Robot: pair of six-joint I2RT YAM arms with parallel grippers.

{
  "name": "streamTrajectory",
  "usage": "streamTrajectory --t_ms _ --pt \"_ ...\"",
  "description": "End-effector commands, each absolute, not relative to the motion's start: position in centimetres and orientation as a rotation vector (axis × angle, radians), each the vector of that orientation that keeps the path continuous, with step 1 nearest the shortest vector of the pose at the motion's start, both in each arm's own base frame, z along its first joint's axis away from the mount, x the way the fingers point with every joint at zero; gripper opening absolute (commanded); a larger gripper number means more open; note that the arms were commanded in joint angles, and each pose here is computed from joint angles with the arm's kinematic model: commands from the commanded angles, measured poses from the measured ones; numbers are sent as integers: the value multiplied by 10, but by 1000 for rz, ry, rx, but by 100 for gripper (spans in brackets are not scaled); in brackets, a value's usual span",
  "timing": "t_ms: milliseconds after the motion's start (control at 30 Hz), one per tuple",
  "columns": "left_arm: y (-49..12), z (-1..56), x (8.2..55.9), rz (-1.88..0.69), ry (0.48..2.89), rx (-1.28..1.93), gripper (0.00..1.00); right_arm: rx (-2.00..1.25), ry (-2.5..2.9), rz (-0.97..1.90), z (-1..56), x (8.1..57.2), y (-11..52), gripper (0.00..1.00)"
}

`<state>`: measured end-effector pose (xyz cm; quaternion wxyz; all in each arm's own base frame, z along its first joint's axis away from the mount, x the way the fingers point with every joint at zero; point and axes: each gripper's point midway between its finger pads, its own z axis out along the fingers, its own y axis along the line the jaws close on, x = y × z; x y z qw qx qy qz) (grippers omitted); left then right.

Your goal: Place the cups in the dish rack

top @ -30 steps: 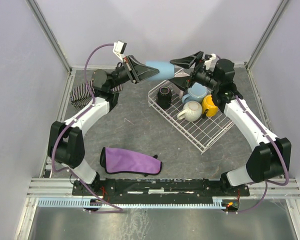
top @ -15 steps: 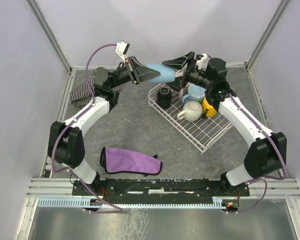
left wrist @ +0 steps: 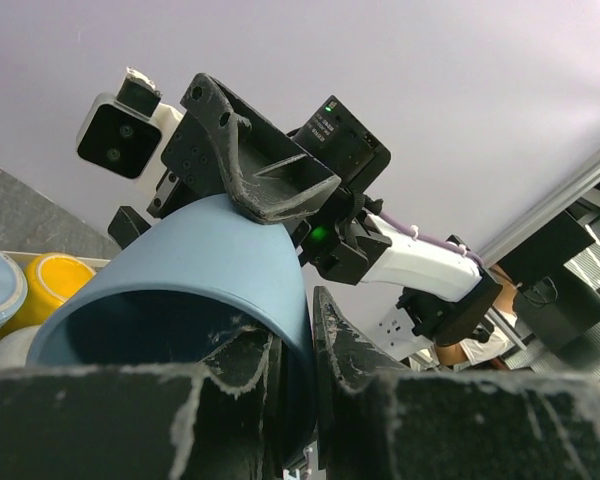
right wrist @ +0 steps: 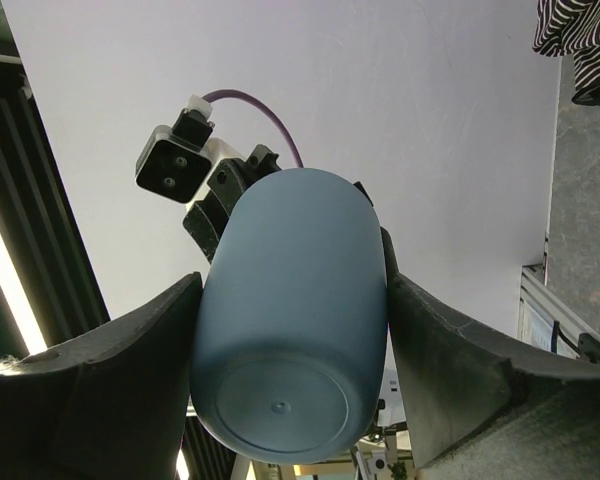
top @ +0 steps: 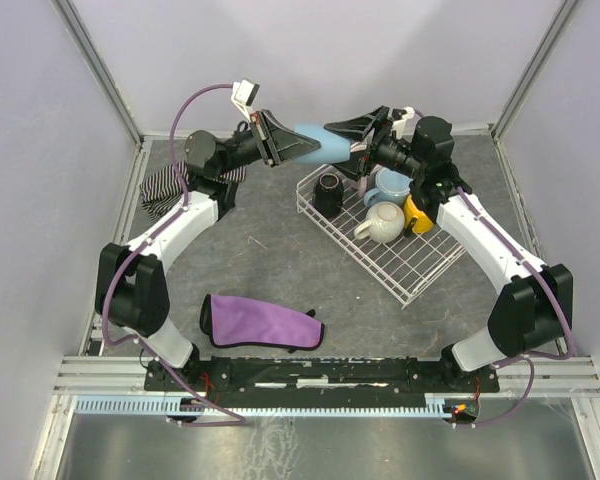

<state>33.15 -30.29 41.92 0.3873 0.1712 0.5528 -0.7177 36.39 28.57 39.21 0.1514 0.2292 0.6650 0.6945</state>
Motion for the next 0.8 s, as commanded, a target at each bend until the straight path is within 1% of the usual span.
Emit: streamTrajectory --t_ms 0,67,100,133,167,200,300,500,767 --pt "-303 427 334 -1753 1376 499 3 540 1826 2051 425 346 284 31" --pt "-304 423 338 -1735 1403 491 6 538 1832 2044 424 345 284 23" --pt "-304 421 340 -1726 1414 484 11 539 1835 2039 423 344 283 19" --pt "-304 420 342 -1718 1418 477 20 538 1839 2035 422 343 283 16" --pt "-303 419 344 -1710 1425 468 32 537 1842 2030 422 342 283 14" --pt "-302 418 346 -1699 1431 452 38 540 1844 2022 421 342 281 13" --pt "-296 418 350 -1673 1438 428 48 565 1845 1994 416 344 274 12" --pt "-286 415 352 -1647 1456 400 52 590 1871 1897 407 351 248 11" --pt "-280 411 355 -1654 1463 364 53 630 1898 1831 396 355 224 8"
